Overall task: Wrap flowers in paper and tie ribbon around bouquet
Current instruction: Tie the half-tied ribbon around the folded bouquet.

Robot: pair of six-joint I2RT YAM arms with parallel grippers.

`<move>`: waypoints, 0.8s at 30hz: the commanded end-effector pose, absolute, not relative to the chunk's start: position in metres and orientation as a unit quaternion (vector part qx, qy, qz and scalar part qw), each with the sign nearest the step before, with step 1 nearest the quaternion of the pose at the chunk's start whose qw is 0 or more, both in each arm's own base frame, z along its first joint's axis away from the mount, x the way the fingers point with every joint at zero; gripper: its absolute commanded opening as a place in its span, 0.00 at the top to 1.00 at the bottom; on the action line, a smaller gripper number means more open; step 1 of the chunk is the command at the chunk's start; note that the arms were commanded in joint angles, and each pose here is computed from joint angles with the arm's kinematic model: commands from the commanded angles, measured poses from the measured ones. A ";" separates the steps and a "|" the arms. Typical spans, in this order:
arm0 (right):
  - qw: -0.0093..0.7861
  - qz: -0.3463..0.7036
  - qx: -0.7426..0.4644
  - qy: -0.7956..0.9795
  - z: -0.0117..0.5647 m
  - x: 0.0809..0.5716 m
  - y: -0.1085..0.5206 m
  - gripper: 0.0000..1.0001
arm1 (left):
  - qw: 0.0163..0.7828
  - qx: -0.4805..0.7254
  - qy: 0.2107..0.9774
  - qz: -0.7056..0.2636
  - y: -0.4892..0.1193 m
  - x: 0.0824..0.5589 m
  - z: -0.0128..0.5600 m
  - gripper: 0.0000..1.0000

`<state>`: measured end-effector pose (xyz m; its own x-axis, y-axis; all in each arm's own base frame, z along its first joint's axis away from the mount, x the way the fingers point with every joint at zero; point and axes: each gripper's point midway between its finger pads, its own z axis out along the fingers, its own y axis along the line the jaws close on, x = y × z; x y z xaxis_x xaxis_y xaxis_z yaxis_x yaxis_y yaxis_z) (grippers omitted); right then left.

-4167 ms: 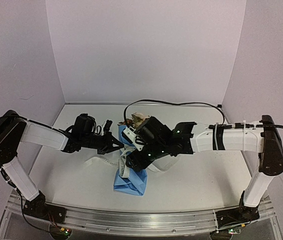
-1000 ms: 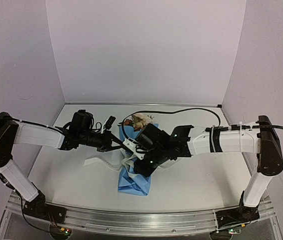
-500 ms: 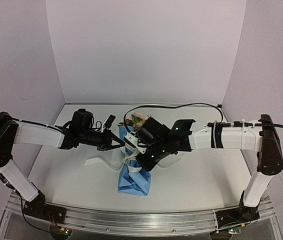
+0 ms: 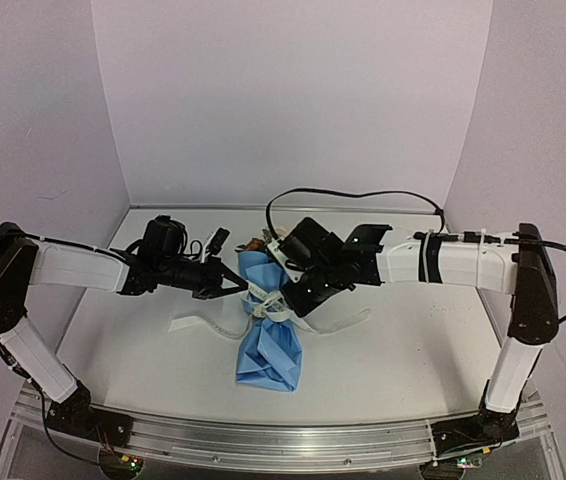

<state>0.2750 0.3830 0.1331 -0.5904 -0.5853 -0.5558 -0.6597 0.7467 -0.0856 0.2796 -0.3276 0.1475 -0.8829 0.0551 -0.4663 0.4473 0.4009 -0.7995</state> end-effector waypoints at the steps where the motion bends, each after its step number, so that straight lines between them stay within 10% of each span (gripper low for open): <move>1: 0.303 0.013 -0.332 0.893 0.121 0.285 0.364 1.00 | 0.223 0.152 0.813 -0.516 -0.323 0.289 0.160 1.00; 24: 0.330 -0.045 -0.259 0.907 0.079 0.273 0.295 1.00 | 0.272 0.002 0.873 -0.404 -0.259 0.291 0.112 1.00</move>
<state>0.2697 0.3059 0.0695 -0.6499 -0.5370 -0.5378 -0.4936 0.8364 -0.2386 0.2810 -0.2767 0.1118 -0.8771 -0.1416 -0.4589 0.2864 0.6130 -0.7364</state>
